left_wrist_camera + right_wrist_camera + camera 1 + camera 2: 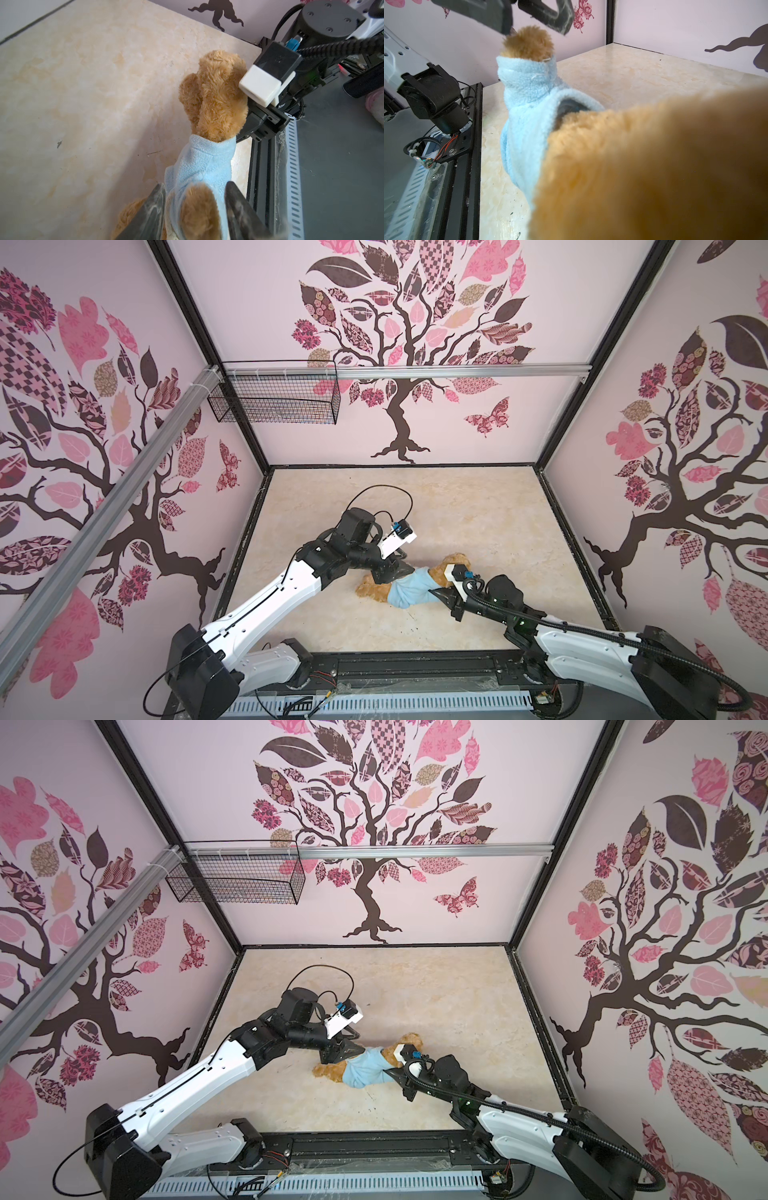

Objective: Dress the teddy bear

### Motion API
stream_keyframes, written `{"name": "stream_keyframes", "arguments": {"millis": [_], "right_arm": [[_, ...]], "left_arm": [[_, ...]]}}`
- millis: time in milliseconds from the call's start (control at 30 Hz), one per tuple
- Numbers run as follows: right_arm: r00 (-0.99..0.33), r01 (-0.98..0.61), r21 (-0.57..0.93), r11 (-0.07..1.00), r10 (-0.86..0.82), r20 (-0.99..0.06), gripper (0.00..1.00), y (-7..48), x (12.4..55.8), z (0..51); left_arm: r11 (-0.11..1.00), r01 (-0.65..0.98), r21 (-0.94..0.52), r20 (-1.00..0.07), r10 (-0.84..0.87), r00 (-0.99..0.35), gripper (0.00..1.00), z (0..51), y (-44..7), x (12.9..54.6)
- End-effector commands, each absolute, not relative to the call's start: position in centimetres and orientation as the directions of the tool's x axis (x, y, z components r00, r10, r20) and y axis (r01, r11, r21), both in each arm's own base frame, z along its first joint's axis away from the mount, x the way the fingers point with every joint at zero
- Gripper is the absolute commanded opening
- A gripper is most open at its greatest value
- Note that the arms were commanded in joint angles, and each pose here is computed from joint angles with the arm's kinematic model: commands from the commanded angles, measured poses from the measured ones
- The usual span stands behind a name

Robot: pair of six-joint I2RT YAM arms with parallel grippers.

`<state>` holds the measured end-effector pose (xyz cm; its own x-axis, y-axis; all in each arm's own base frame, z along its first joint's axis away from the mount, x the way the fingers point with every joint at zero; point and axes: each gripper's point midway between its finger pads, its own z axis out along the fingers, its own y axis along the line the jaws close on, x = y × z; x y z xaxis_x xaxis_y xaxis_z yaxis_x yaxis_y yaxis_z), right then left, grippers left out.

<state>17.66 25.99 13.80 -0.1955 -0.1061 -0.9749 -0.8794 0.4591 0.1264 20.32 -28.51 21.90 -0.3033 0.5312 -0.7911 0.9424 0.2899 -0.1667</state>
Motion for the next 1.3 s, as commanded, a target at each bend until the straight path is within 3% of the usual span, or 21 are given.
{"name": "stream_keyframes", "arguments": {"millis": [0,100,233,400,567,667,967,1033,1133,1200,1267], "right_arm": [[-0.130,-0.896,0.093,0.435,-0.057,-0.990,0.00,26.8,17.9,16.5],[-0.130,-0.894,0.093,0.439,-0.055,-0.990,0.00,26.7,17.9,16.5],[-0.133,-0.884,0.094,0.458,-0.054,-0.990,0.00,26.5,18.1,16.4],[-0.174,-0.857,0.123,0.501,-0.056,-0.983,0.00,25.8,18.5,15.4],[-0.252,-0.812,0.178,0.555,-0.060,-0.966,0.00,24.7,18.7,13.5],[-0.301,-0.786,0.217,0.579,-0.052,-0.952,0.00,24.2,18.8,12.4],[-0.410,-0.715,0.271,0.644,-0.073,-0.909,0.00,23.8,19.7,10.0],[-0.451,-0.694,0.289,0.659,-0.086,-0.888,0.00,23.9,20.0,9.3],[-0.496,-0.686,0.322,0.653,-0.096,-0.863,0.00,24.8,20.2,9.2],[-0.510,-0.688,0.332,0.645,-0.105,-0.854,0.00,25.5,20.5,9.6],[-0.525,-0.683,0.332,0.650,-0.122,-0.842,0.00,25.8,20.8,9.6]], "left_arm": [[0.272,0.951,-0.146,-0.796,0.538,-0.276,0.43,23.1,-29.0,20.4],[0.271,0.951,-0.152,-0.791,0.543,-0.281,0.33,22.8,-29.0,20.3],[0.274,0.949,-0.154,-0.796,0.534,-0.284,0.13,23.1,-29.0,20.3],[0.293,0.941,-0.171,-0.869,0.406,-0.284,0.12,26.5,-29.3,20.6],[0.314,0.895,-0.318,-0.927,0.093,-0.363,0.08,32.0,-27.9,22.3],[0.332,0.857,-0.393,-0.916,-0.067,-0.395,0.00,33.8,-26.5,23.3],[0.357,0.788,-0.501,-0.863,-0.269,-0.427,0.00,34.6,-23.5,25.2],[0.365,0.814,-0.453,-0.891,-0.203,-0.405,0.00,33.8,-23.8,24.6],[0.391,0.856,-0.338,-0.923,0.041,-0.383,0.00,29.8,-25.4,22.6],[0.398,0.882,-0.254,-0.912,0.205,-0.355,0.00,26.5,-26.2,21.7],[0.410,0.875,-0.258,-0.887,0.260,-0.382,0.00,24.4,-26.4,21.9]]}}
